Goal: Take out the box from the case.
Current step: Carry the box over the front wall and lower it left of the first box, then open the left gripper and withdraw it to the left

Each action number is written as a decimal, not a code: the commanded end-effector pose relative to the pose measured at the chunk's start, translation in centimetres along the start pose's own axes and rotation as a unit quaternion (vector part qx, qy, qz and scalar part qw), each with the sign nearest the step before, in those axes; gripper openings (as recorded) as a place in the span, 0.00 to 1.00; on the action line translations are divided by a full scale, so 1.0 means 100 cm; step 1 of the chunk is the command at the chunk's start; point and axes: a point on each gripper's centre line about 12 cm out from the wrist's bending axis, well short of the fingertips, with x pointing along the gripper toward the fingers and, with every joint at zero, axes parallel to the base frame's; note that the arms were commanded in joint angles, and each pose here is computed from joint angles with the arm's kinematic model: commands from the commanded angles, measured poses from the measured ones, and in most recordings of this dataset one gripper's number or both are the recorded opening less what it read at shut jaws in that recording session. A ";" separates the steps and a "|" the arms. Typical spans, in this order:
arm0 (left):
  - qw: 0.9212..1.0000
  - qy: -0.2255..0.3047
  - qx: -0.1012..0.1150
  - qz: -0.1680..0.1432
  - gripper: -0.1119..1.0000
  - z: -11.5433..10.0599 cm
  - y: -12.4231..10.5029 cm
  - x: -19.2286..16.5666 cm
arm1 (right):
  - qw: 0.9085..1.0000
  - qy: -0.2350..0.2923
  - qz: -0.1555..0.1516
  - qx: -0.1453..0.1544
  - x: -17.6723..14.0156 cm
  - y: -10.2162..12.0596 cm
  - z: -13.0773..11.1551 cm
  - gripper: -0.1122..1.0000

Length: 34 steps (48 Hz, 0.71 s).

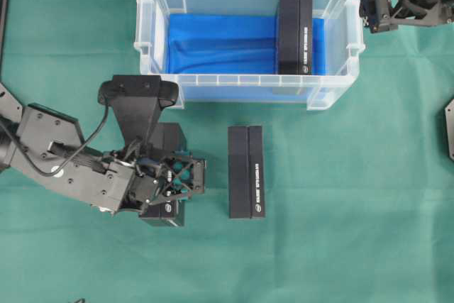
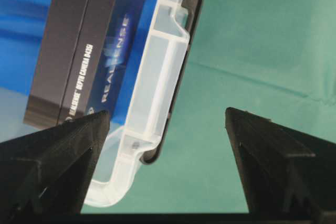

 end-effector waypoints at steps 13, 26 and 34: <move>1.000 0.001 0.009 -0.012 0.64 -0.001 -0.001 0.002 | 1.000 -0.005 0.009 0.003 -0.006 0.004 0.003 0.92; 1.000 0.006 0.006 -0.027 0.64 0.004 -0.005 0.002 | 1.000 -0.005 0.007 0.003 -0.005 0.004 0.003 0.92; 0.999 0.015 0.000 -0.045 0.64 0.005 -0.009 0.003 | 1.000 -0.004 0.008 0.003 -0.006 0.004 0.003 0.92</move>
